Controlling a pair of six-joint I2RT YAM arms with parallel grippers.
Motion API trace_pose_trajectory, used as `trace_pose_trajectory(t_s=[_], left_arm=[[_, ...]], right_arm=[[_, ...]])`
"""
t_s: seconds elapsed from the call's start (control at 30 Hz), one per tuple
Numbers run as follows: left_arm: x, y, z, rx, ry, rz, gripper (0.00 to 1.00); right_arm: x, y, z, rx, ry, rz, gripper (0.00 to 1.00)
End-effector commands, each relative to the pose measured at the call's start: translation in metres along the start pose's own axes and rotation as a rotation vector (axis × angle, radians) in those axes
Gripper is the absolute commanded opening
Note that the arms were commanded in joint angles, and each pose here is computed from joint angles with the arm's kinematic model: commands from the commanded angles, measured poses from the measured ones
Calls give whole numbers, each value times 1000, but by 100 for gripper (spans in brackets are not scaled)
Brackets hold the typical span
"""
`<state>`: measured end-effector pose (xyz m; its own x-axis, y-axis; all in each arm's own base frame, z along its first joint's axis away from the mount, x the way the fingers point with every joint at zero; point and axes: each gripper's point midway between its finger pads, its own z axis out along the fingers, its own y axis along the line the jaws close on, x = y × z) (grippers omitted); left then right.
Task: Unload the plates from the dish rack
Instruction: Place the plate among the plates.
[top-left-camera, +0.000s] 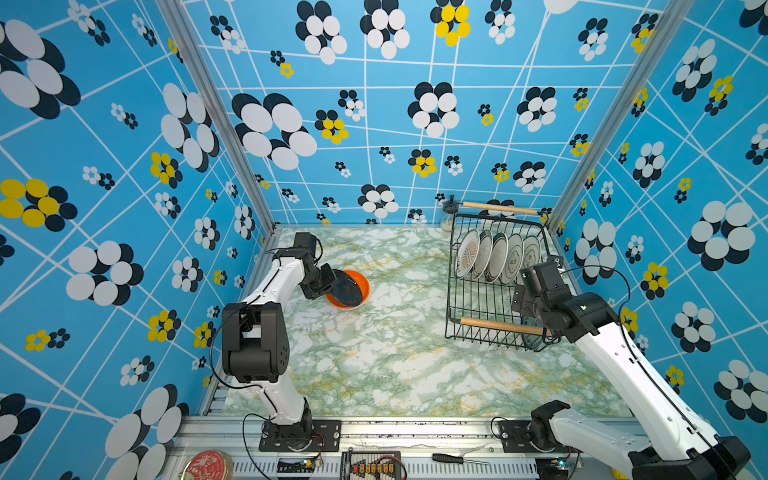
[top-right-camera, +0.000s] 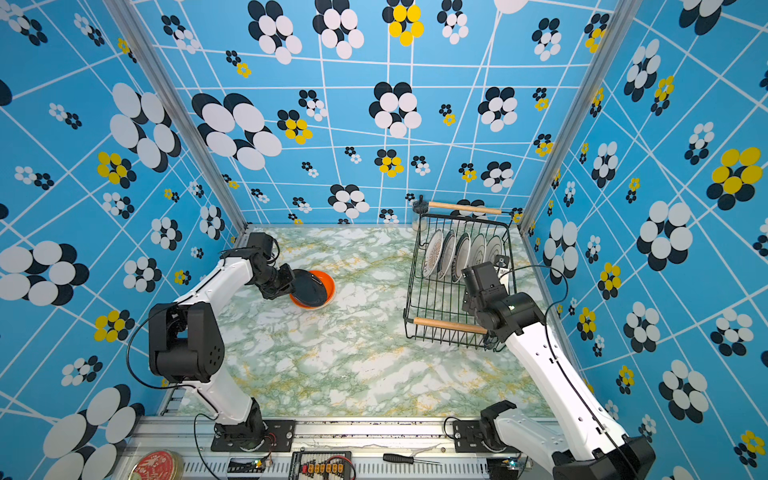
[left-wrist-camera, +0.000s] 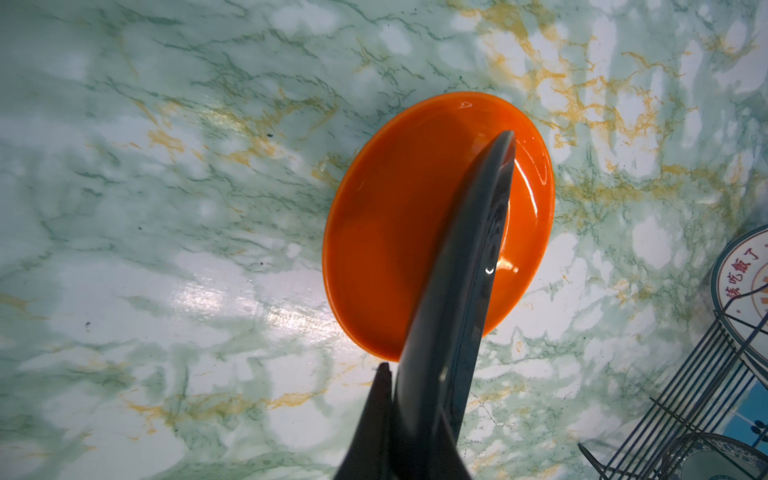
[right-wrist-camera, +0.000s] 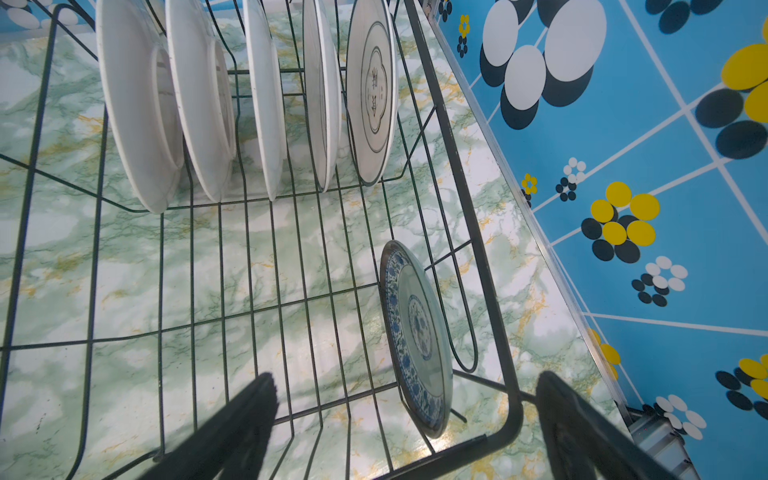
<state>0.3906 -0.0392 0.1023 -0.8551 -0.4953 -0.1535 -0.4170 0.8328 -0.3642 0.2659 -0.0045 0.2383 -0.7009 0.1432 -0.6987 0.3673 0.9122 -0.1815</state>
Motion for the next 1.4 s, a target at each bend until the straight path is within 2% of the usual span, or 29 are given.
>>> trace_pose_trajectory(t_s=[0.0, 0.13, 0.3, 0.6, 0.77, 1.1, 1.37], left_arm=[[-7, -1, 1, 6, -3, 7, 0], [-10, -2, 4, 8, -5, 6, 0], [-11, 1, 8, -7, 1, -1, 14], [-12, 4, 13, -32, 18, -3, 17], [-13, 6, 14, -47, 21, 0, 25], [-15, 5, 14, -48, 29, 10, 33], [-12, 0, 22, -37, 71, 40, 42]], right_arm=[[3, 4, 2, -14, 27, -7, 99], [4, 8, 5, -24, 39, -11, 99], [5, 10, 6, -30, 43, -11, 99], [7, 12, 7, -38, 52, -16, 99], [7, 12, 7, -42, 51, -13, 99], [9, 9, 6, -37, 51, -15, 99], [9, 7, 5, -36, 45, -10, 99]])
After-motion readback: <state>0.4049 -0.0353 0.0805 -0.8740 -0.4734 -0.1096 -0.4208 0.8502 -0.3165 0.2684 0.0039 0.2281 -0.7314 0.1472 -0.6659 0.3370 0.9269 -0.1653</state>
